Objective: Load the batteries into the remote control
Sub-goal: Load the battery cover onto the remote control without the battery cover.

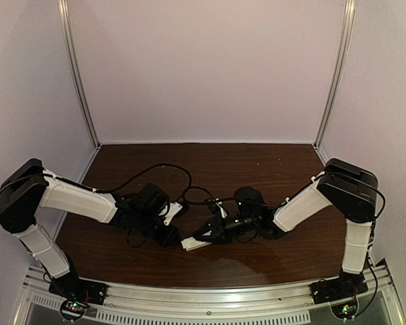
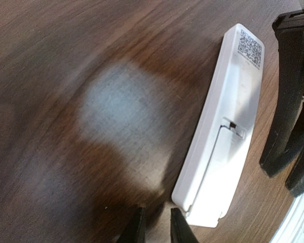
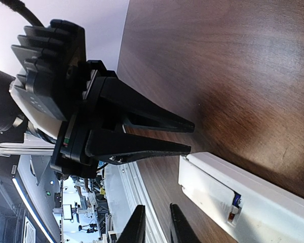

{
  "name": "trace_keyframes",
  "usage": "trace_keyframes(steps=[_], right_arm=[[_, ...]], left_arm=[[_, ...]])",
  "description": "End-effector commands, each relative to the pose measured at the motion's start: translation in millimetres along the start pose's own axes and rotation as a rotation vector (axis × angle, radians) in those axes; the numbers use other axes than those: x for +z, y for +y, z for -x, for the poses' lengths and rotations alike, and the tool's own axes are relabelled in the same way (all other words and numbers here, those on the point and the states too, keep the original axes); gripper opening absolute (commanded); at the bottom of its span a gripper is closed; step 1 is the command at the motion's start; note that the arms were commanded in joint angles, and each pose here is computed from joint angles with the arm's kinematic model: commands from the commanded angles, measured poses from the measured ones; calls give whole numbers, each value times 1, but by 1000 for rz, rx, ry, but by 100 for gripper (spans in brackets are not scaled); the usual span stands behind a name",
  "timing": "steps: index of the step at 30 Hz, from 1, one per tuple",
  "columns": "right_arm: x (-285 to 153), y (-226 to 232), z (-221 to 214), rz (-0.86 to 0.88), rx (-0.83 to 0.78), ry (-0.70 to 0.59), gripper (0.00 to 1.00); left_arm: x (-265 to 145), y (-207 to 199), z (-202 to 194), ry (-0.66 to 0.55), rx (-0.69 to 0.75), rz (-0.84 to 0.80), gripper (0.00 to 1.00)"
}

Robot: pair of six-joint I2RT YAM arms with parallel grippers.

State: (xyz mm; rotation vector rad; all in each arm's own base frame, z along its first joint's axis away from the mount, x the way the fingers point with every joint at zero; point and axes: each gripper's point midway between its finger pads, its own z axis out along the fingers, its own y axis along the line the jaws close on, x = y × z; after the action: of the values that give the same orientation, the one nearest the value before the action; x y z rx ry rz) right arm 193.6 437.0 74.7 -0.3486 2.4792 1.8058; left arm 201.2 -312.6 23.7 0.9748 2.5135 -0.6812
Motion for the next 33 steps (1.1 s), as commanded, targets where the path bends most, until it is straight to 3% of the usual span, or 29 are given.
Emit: trace_keyframes(steps=[1, 18, 33], right_arm=[[5, 2, -1, 8, -14, 14, 18], [9, 2, 0, -6, -23, 29, 15], [19, -30, -7, -158, -32, 75, 11]], left_arm=[[-1, -6, 15, -42, 13, -13, 19], [-11, 4, -1, -32, -38, 40, 23], [-15, -5, -6, -55, -36, -20, 22]])
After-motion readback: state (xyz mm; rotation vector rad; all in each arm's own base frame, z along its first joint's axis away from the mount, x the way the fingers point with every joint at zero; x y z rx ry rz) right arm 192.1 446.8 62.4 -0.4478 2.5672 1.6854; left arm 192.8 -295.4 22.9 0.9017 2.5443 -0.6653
